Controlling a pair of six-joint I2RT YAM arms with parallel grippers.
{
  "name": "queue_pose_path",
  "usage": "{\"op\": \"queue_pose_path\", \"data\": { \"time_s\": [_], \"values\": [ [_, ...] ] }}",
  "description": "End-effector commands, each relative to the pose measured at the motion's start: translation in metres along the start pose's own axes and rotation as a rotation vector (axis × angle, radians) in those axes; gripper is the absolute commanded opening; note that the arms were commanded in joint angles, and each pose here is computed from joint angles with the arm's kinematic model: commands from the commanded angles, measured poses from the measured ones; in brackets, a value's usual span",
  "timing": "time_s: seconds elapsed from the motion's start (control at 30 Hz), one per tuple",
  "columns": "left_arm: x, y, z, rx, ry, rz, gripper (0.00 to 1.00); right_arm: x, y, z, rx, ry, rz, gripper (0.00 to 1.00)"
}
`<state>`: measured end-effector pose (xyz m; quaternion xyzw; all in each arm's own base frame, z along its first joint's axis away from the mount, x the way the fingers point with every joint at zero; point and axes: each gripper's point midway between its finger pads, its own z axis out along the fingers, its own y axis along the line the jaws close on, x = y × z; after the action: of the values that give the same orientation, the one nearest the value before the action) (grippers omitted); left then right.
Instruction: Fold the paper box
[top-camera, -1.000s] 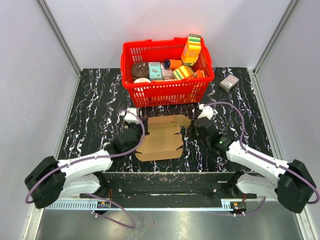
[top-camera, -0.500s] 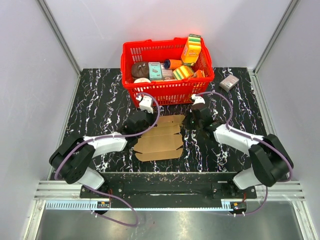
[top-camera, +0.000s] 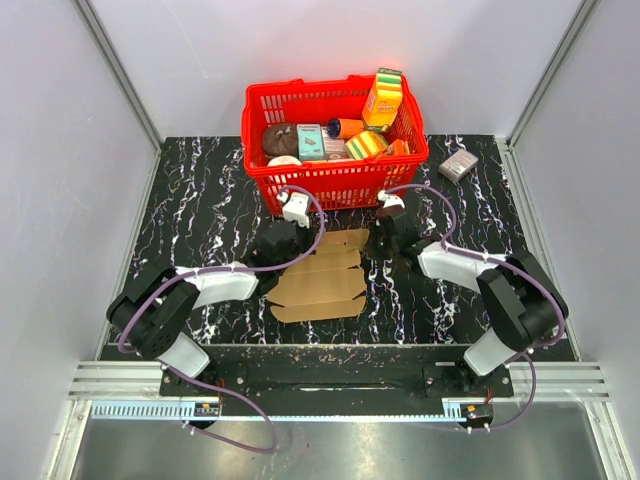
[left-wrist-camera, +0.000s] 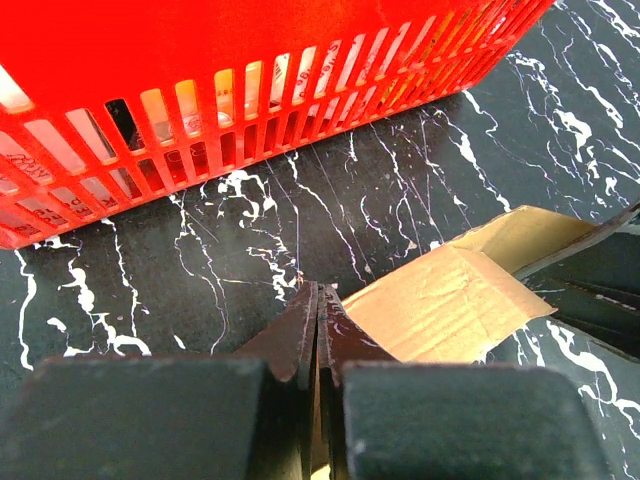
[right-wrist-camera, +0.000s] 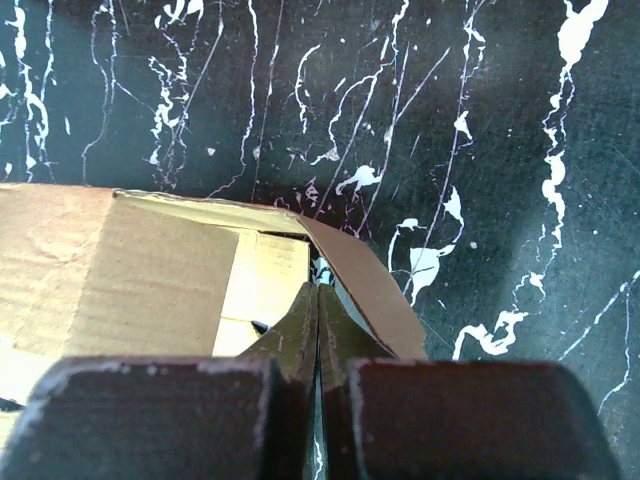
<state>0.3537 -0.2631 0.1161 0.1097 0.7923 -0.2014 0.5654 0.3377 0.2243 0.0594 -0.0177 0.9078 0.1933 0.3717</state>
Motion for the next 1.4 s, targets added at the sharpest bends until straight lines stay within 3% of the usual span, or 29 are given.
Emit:
{"op": "queue_pose_path", "data": {
  "time_s": [0.0, 0.87, 1.2, 1.37],
  "values": [
    [-0.018, -0.005, 0.003, 0.022, -0.065, -0.019, 0.00, -0.020, 0.003, 0.010, 0.005, -0.044, -0.020, 0.00],
    [-0.009, -0.010, -0.023, 0.079, -0.053, -0.067, 0.00, -0.004, -0.013, 0.028, 0.090, 0.022, -0.006, 0.00],
    [-0.034, -0.012, -0.033, 0.085, -0.102, -0.057, 0.01, -0.001, -0.013, 0.029, 0.087, 0.035, -0.006, 0.00],
    [-0.024, -0.009, -0.032, 0.074, -0.071, -0.055, 0.01, -0.002, -0.012, 0.029, 0.086, 0.034, -0.005, 0.00]
  ]
}}
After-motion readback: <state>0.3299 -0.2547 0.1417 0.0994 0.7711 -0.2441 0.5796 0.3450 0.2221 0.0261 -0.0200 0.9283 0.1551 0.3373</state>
